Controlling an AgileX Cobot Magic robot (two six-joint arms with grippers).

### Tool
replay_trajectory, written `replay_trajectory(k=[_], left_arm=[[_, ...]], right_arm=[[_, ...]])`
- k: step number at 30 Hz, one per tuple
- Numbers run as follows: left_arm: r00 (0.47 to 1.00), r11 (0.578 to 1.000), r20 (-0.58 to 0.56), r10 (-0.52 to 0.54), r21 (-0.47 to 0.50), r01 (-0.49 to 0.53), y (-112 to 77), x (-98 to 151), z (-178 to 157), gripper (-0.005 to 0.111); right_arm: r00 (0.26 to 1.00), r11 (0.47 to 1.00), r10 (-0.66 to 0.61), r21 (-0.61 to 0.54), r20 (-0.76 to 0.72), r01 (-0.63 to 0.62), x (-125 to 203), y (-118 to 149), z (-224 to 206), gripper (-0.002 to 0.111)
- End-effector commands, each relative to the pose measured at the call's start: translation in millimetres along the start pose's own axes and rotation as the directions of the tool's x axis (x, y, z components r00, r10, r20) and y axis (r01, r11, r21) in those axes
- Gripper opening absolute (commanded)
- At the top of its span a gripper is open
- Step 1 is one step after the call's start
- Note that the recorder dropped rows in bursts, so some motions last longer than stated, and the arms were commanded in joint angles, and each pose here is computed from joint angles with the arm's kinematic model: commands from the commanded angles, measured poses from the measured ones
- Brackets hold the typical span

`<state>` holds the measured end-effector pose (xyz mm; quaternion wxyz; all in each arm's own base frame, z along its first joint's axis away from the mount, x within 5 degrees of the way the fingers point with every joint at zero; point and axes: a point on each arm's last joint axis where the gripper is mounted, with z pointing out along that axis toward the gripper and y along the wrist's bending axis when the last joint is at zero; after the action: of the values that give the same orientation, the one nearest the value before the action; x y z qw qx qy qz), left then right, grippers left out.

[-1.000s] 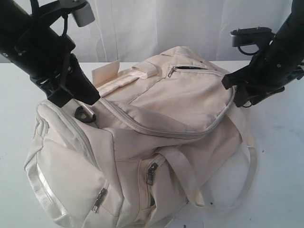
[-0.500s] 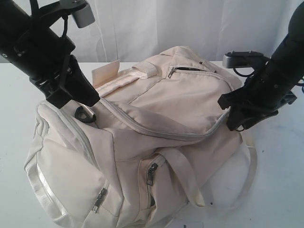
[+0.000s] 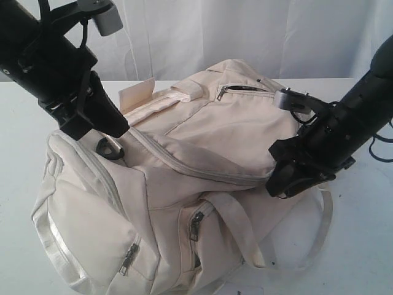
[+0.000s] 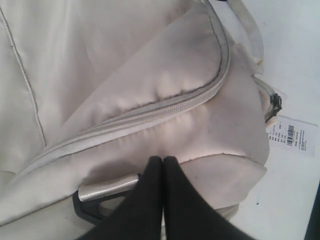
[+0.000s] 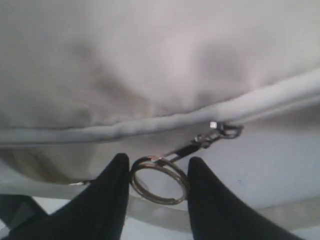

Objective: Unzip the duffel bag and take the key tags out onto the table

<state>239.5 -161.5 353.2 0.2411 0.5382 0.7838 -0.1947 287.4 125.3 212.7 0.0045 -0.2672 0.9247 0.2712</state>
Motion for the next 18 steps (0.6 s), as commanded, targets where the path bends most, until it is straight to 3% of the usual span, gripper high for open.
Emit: replay_trajectory(k=[1, 9, 18], left_arm=[[1.000, 1.000, 0.003, 0.000, 0.026, 0.000, -4.3, -0.3, -1.4, 0.000], [1.000, 1.000, 0.005, -0.008, 0.030, 0.008, -4.7, -0.5, -1.4, 0.000], [1.000, 1.000, 0.006, -0.014, 0.021, 0.014, -5.2, -0.4, -3.4, 0.000]], right_arm=[[0.999, 0.985, -0.053, -0.164, 0.010, 0.054, 5.2, 15.4, 0.4, 0.018], [0.994, 0.961, -0.075, -0.259, 0.082, 0.094, 5.2, 23.4, 3.8, 0.018], [0.989, 0.949, -0.134, -0.279, 0.061, 0.146, 8.5, 40.7, 12.9, 0.018]])
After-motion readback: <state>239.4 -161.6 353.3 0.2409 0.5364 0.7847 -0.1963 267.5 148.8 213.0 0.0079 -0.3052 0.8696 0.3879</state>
